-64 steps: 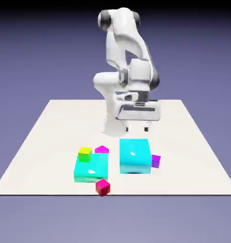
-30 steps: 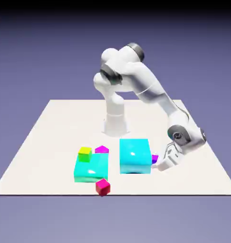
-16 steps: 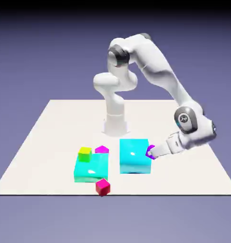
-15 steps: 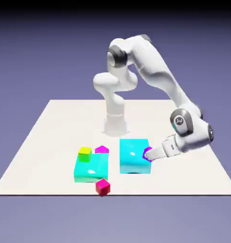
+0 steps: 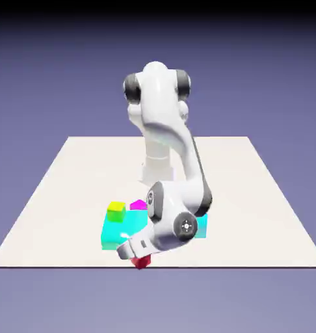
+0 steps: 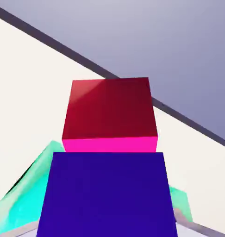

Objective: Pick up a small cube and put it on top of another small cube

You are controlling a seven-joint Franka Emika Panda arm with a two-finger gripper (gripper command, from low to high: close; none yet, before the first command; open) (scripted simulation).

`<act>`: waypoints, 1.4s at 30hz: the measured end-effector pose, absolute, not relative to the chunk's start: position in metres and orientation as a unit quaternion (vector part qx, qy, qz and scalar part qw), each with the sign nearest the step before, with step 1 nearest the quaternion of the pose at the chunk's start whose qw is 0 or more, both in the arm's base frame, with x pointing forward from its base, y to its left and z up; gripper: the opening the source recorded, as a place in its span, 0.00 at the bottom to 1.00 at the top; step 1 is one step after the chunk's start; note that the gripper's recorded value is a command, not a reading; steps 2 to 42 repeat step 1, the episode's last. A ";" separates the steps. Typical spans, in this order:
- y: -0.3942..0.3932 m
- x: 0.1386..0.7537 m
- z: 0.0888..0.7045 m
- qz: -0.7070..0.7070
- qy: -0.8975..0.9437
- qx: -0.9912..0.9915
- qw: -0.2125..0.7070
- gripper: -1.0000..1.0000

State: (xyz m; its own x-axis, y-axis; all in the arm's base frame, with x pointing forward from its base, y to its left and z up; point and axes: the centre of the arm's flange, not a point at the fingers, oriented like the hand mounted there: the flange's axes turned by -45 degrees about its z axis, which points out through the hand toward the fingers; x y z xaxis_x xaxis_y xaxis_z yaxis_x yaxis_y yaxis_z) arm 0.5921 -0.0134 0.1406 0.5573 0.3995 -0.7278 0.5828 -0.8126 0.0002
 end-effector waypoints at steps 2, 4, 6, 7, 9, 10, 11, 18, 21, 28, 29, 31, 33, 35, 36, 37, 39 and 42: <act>-0.008 0.601 0.154 -0.377 0.281 0.874 0.122 1.00; -0.008 0.601 0.154 -0.377 0.281 0.874 0.122 1.00; -0.008 0.601 0.154 -0.377 0.281 0.874 0.122 1.00; -0.008 0.601 0.154 -0.377 0.281 0.874 0.122 1.00; -0.008 0.601 0.154 -0.377 0.281 0.874 0.122 1.00; -0.008 0.601 0.154 -0.377 0.281 0.874 0.122 1.00; -0.008 0.601 0.154 -0.377 0.281 0.874 0.122 1.00; -0.008 0.601 0.154 -0.377 0.281 0.874 0.122 1.00; -0.008 0.601 0.154 -0.377 0.281 0.874 0.122 1.00; -0.008 0.601 0.154 -0.377 0.281 0.874 0.122 1.00; -0.008 0.601 0.154 -0.377 0.281 0.874 0.122 1.00; -0.008 0.601 0.154 -0.377 0.281 0.874 0.122 1.00; -0.008 0.601 0.154 -0.377 0.281 0.874 0.122 1.00; -0.008 0.601 0.154 -0.377 0.281 0.874 0.122 1.00; -0.008 0.601 0.154 -0.377 0.281 0.874 0.122 1.00; -0.008 0.601 0.154 -0.377 0.281 0.874 0.122 1.00; -0.008 0.601 0.154 -0.377 0.281 0.874 0.122 1.00; -0.008 0.601 0.154 -0.377 0.281 0.874 0.122 1.00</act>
